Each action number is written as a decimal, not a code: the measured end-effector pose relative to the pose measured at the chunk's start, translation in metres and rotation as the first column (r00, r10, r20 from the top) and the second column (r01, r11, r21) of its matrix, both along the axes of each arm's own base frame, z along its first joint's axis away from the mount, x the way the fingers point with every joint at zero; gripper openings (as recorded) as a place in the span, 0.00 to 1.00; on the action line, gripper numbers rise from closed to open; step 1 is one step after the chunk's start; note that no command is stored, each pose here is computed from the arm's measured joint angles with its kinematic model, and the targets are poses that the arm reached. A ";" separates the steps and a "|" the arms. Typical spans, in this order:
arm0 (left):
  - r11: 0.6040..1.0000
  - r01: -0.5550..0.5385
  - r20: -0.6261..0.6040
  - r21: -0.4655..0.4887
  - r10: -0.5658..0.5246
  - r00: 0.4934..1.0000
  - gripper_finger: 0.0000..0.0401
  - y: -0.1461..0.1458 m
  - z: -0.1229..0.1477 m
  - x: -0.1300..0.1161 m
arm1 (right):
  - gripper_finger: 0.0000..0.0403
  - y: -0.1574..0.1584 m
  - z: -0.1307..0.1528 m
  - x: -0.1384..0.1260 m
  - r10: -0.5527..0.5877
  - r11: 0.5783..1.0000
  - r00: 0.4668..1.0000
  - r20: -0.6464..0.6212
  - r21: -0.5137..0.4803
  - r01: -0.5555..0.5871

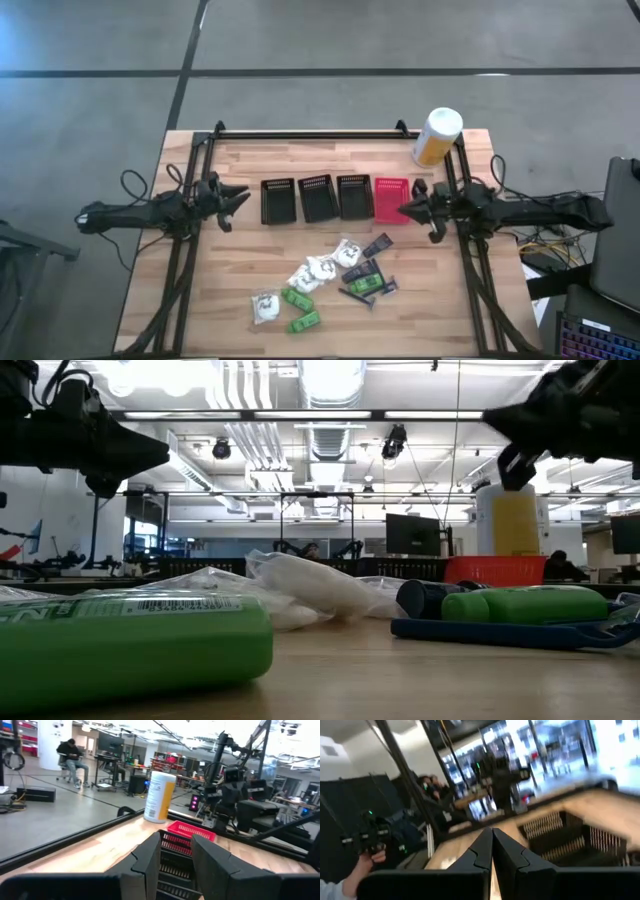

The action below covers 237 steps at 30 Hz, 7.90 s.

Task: Pick & Place Travel size toiletries
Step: Put the top blue shave cream into the red bin, then put the top right blue razor into the middle black bin

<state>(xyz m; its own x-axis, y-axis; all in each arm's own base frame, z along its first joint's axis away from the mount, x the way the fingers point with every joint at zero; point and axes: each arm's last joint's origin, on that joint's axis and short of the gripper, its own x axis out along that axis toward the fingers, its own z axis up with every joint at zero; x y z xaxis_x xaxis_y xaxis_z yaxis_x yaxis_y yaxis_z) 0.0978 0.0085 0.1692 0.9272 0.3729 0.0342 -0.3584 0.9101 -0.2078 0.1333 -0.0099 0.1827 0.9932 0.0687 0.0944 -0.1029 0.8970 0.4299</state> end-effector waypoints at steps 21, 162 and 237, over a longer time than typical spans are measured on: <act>1.000 -0.001 -0.006 0.000 0.001 1.000 0.29 0.000 -0.001 0.000 | 0.02 0.006 -0.018 0.069 0.364 0.930 0.852 -0.375 0.191 -0.313; 1.000 -0.001 -0.013 0.007 0.001 1.000 0.29 0.000 -0.001 0.000 | 0.18 0.066 0.000 0.144 -0.145 0.956 0.213 -0.966 -0.192 -0.223; 1.000 -0.001 -0.013 0.007 0.001 1.000 0.29 0.000 -0.001 0.000 | 0.39 -0.050 0.024 0.075 -0.208 0.868 0.213 -0.955 -0.080 0.490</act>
